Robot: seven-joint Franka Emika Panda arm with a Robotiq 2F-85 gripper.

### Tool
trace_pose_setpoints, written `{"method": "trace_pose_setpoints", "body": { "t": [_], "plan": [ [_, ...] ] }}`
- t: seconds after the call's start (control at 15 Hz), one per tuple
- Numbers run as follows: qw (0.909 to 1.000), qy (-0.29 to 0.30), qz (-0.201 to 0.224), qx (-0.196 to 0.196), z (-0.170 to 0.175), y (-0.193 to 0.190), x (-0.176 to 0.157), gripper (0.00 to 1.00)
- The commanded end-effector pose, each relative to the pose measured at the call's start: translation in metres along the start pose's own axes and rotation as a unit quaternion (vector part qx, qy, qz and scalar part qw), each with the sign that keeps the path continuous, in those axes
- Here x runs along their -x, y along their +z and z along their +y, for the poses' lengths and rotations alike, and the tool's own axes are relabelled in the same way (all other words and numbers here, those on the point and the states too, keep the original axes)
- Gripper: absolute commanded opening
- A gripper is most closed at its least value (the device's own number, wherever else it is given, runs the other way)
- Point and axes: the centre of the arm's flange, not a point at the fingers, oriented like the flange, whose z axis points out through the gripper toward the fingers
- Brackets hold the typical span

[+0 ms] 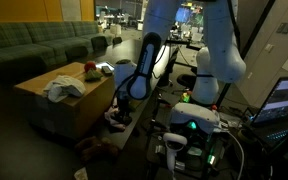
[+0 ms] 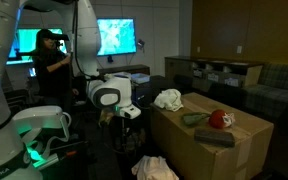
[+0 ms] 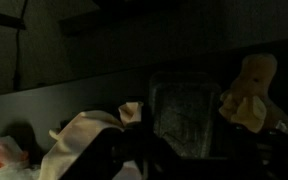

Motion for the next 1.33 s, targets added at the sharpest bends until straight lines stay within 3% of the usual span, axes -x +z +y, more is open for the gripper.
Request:
{"method": "trace_pose_setpoints", "body": {
  "t": [0.0,0.27,0.8,1.27],
  "plan": [
    [0.9996,0.013,0.019,0.016,0.004,-0.073,0.011,0.31],
    [0.9985,0.022,0.033,0.039,0.006,-0.135,0.003,0.31],
    [0.9944,0.051,0.08,0.048,0.006,-0.26,-0.019,0.31],
    [0.9916,0.024,0.12,0.042,-0.006,-0.288,-0.104,0.31]
  ]
}}
